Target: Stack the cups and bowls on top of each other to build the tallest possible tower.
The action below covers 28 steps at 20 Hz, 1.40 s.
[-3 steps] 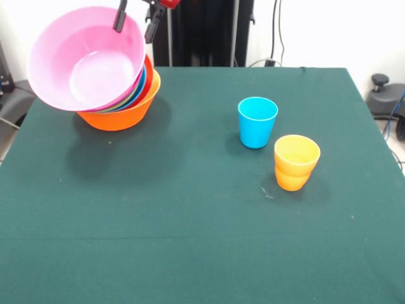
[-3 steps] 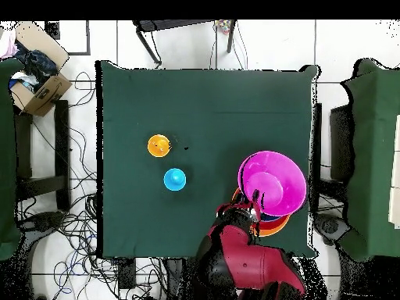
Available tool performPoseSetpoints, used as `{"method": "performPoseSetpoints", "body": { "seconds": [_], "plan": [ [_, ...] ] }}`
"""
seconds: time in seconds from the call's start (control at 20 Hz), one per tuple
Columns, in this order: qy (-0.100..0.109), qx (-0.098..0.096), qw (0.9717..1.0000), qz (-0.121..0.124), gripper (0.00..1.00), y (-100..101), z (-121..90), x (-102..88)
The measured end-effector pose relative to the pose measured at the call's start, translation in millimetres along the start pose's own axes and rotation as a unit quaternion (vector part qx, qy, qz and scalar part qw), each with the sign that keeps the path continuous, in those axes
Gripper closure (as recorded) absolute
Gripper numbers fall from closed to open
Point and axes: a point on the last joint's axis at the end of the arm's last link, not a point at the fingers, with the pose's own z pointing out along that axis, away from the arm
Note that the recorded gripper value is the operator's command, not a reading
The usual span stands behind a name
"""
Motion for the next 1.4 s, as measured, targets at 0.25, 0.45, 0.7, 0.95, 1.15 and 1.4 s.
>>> {"method": "performPoseSetpoints", "body": {
  "seconds": [0.25,0.45,0.7,0.95,1.15,1.4],
  "plan": [
    [-0.001,0.0,1.0,-0.004,0.0,2.7,-2.0,-1.7],
    [-0.003,0.003,1.0,-0.007,0.0,4.7,-5.1,-3.5],
    [-0.007,0.005,0.9999,-0.012,0.0,9.2,-9.8,-8.7],
    [-0.009,0.005,0.9999,-0.013,0.0,10.8,-11.6,-11.4],
    [-0.003,0.006,1.0,-0.007,0.0,6.0,-10.3,-8.1],
    [-0.001,0.006,0.9997,0.026,0.0,-14.9,-5.3,-6.4]
  ]
}}
